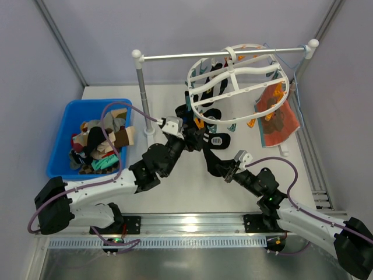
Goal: Remove the socks clipped to the hanger
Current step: Remove the sock from the hanger, then place the sock in the bin, then remove the sock from the hanger.
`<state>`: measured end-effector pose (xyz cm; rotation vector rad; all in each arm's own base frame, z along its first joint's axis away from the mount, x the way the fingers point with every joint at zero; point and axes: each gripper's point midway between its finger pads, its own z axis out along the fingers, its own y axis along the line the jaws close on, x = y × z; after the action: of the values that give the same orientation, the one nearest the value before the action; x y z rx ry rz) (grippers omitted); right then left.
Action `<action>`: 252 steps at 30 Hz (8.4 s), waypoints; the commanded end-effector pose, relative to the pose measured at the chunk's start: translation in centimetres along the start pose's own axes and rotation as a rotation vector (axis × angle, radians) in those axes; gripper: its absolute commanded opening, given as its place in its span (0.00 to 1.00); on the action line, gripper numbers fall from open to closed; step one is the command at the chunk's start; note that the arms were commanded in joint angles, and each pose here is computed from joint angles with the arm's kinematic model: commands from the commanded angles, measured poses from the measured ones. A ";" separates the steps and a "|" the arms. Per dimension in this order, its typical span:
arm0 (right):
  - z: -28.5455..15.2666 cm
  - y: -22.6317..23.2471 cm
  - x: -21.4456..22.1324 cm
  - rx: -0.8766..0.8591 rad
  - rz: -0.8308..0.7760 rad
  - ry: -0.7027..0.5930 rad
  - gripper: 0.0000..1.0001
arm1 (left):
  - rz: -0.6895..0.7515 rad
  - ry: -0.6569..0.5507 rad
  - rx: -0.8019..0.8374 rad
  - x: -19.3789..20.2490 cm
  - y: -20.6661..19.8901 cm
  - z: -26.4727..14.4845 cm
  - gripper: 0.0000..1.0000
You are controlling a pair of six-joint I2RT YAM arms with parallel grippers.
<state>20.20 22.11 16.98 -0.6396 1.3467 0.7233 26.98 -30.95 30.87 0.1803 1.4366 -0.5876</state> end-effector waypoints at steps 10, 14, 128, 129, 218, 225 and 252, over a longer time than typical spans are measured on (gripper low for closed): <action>-0.2 0.1 0.4 -0.005 0.004 -0.005 0.04 | -0.088 0.012 0.065 -1.1 -0.9 3.6 0.79; -0.2 0.2 0.5 -0.009 0.004 -0.003 0.04 | -0.093 0.050 0.065 -0.1 -0.9 4.8 0.75; 1.2 0.9 -0.7 0.012 0.024 0.035 0.88 | -0.372 -0.274 -0.783 -8.0 33.4 -7.7 0.00; 1.1 0.9 -0.8 0.013 0.023 0.030 0.88 | -0.394 -0.311 -0.806 -9.3 34.3 -7.5 0.00; 0.3 0.0 1.1 0.060 0.023 0.045 0.92 | -0.141 -0.287 0.264 2.5 6.6 5.8 0.00; 0.2 -1.1 1.1 0.121 0.020 0.044 0.92 | -0.098 -0.267 0.261 3.4 4.8 2.5 0.00; -2.2 -3.1 -0.3 0.247 0.037 -0.078 0.92 | 0.050 -0.243 0.422 1.9 -7.1 -5.5 0.00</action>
<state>21.41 19.79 19.43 -0.4252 1.3362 0.6228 18.71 -34.39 27.62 0.4869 1.1184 -0.9107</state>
